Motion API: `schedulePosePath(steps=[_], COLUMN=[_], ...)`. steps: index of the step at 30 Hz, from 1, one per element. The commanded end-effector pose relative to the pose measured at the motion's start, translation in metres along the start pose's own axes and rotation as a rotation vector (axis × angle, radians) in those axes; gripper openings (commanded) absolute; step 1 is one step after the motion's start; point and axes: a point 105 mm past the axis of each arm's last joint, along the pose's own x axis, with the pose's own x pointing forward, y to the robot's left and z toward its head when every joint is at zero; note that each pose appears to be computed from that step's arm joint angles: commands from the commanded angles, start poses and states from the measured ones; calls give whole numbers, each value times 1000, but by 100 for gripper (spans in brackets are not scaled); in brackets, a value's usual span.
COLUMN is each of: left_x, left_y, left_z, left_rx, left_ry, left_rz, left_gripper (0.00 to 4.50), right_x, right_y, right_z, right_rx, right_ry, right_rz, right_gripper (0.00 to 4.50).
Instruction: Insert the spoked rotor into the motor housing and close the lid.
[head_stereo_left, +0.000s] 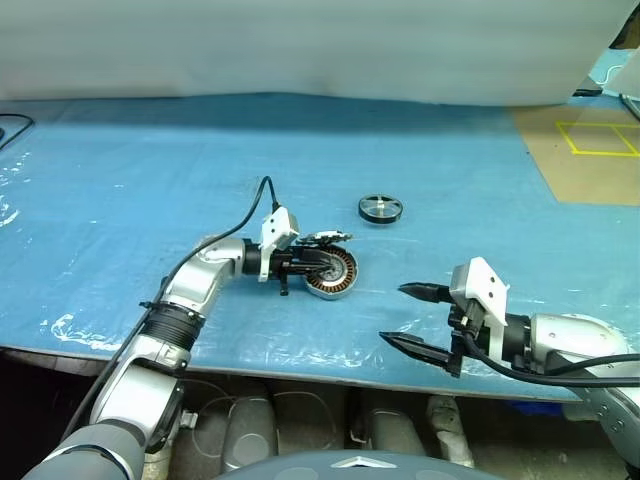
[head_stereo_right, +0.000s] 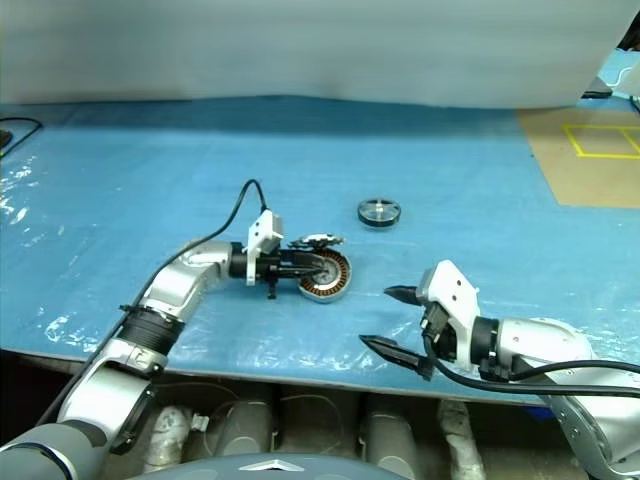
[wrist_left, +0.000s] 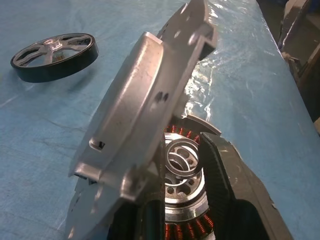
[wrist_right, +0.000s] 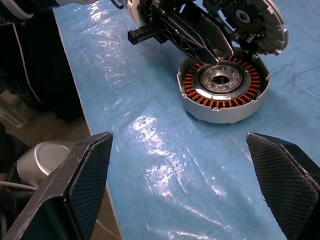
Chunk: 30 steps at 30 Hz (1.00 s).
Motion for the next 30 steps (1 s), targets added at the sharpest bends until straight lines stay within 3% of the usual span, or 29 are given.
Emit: schedulePosePath(steps=[1,16,30], left_x=[5,15,18], left_y=[3,-4,0], left_z=[5,-13,-14], left_rx=[64,107,143], left_ry=[2,67,80], left_rz=[14,-23,10], left_gripper=[69,69,69], right_x=[5,9,11], right_y=[-3,1,1], right_z=[4,-5,-6], right_rx=[-16,-28,-29], right_ry=[-35,-30,-27], right_rz=[-21,-40,-52], right_gripper=[450,450,450])
